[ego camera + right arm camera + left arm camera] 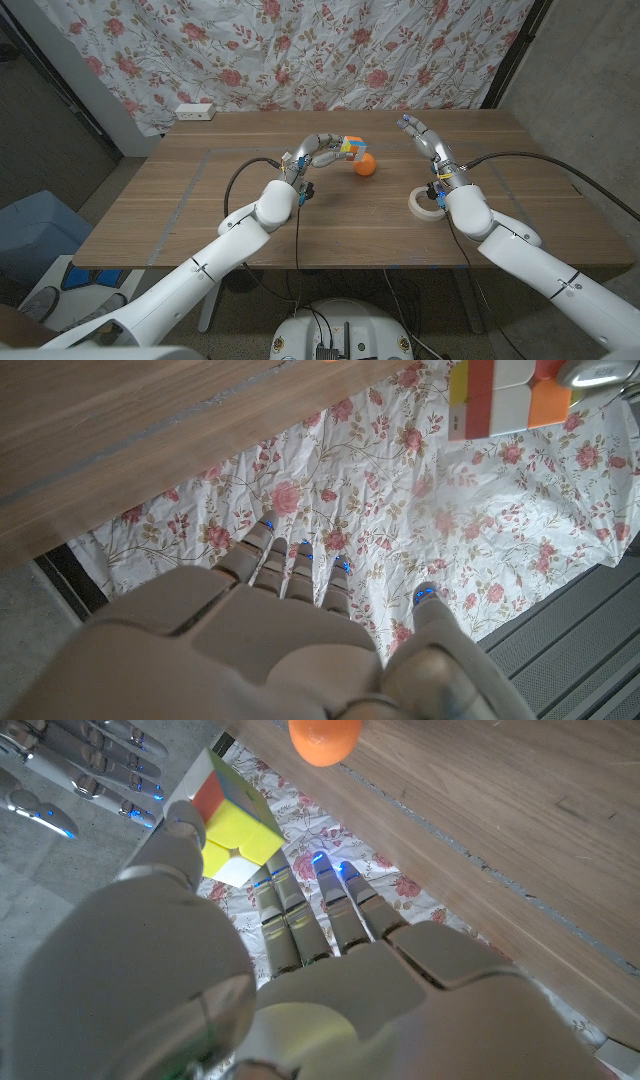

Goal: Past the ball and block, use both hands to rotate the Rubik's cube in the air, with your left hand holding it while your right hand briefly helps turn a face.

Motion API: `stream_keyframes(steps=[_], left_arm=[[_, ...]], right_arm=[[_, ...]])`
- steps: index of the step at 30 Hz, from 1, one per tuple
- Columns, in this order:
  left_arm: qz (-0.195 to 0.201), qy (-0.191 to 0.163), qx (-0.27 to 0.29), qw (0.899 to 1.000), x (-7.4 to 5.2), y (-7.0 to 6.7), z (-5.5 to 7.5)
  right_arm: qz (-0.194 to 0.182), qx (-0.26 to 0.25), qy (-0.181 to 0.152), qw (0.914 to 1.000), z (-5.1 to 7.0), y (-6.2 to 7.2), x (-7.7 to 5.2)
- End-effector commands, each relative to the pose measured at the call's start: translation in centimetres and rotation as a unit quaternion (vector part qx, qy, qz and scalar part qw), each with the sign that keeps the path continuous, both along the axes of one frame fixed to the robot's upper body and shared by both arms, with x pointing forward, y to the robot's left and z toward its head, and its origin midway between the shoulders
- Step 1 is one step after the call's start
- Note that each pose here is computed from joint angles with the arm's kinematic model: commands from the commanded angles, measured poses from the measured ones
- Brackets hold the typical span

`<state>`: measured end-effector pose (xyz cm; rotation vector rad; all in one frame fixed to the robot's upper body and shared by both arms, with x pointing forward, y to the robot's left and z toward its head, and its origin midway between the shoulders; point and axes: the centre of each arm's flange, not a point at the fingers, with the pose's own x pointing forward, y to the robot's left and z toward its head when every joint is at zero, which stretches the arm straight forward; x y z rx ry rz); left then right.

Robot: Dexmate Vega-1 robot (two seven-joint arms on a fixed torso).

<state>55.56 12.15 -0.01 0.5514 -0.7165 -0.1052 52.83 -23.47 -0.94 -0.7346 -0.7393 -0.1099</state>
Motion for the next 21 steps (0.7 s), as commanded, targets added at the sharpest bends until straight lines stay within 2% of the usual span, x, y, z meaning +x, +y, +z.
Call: stream_keyframes(steps=[1,21], left_arm=[[-0.012,0.009,-0.034,0.999,0.2,-0.3,-0.4],[-0.026,0.015,-0.057,0.998,1.1,-1.0,-0.4]], right_arm=[[-0.045,-0.059,-0.025,0.9969,0.3,1.0,-0.9],[-0.091,-0.128,-0.042,0.9867,0.3,1.7,-2.0]])
